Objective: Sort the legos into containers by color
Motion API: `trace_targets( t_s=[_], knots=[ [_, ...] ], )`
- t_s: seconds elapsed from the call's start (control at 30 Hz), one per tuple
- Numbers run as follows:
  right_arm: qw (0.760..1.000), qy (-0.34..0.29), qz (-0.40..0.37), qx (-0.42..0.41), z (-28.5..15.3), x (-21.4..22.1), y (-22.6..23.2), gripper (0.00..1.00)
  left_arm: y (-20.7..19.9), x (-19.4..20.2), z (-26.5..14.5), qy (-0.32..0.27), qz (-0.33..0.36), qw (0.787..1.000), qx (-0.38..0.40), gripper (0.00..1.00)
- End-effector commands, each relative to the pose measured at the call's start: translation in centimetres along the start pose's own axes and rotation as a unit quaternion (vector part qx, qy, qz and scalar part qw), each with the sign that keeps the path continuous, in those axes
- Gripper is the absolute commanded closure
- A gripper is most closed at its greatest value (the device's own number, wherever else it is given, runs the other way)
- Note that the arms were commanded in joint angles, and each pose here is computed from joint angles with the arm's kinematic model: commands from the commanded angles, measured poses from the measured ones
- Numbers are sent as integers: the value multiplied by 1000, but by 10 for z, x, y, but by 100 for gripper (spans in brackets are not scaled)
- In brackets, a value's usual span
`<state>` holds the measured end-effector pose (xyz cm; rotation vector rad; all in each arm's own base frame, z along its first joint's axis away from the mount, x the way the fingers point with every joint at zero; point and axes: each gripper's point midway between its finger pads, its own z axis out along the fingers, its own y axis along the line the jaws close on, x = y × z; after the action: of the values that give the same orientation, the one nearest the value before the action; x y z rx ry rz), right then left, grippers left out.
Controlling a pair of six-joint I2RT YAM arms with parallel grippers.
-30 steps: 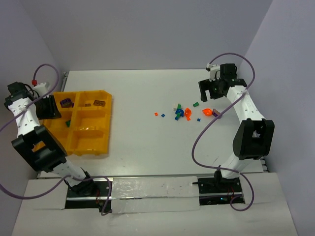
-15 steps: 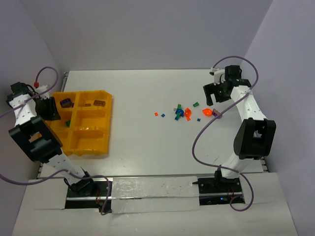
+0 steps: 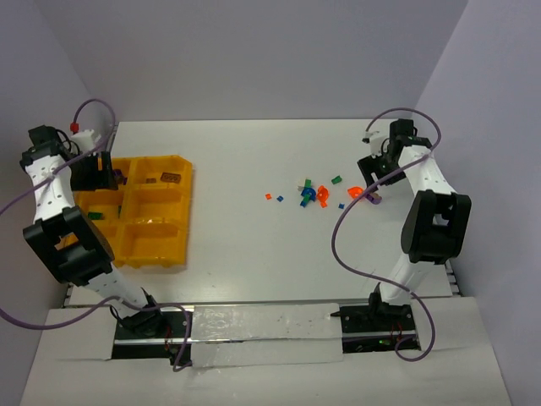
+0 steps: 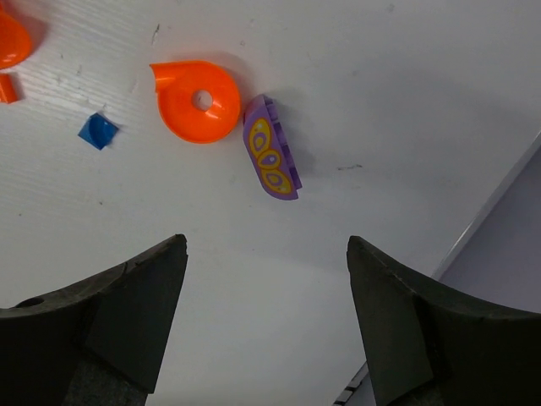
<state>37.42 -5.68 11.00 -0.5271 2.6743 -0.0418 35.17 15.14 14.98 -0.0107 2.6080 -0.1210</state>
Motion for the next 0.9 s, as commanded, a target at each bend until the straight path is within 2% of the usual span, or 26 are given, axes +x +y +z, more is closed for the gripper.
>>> trace_targets(
  t_s=[0.0, 0.1, 0.4, 0.77, 0.87],
  knots=[
    [999, 42, -33, -4, 16, 12, -7, 19, -39, -66, -37, -106, 57, 993, 21, 23],
    [997, 58, -42, -4, 22, 13, -10, 20, -71, -76, -37, -101, 78, 991, 46, 23],
    [994, 92, -60, -17, 52, 22, -13, 28, -125, -121, -51, -149, 96, 980, 92, 23],
    [991, 94, -93, -34, 85, 20, -18, 51, -163, -141, -49, -160, 121, 972, 119, 23],
    [989, 99, -106, -38, 94, 24, -18, 60, -166, -143, -50, -163, 125, 971, 122, 23]
  ],
)
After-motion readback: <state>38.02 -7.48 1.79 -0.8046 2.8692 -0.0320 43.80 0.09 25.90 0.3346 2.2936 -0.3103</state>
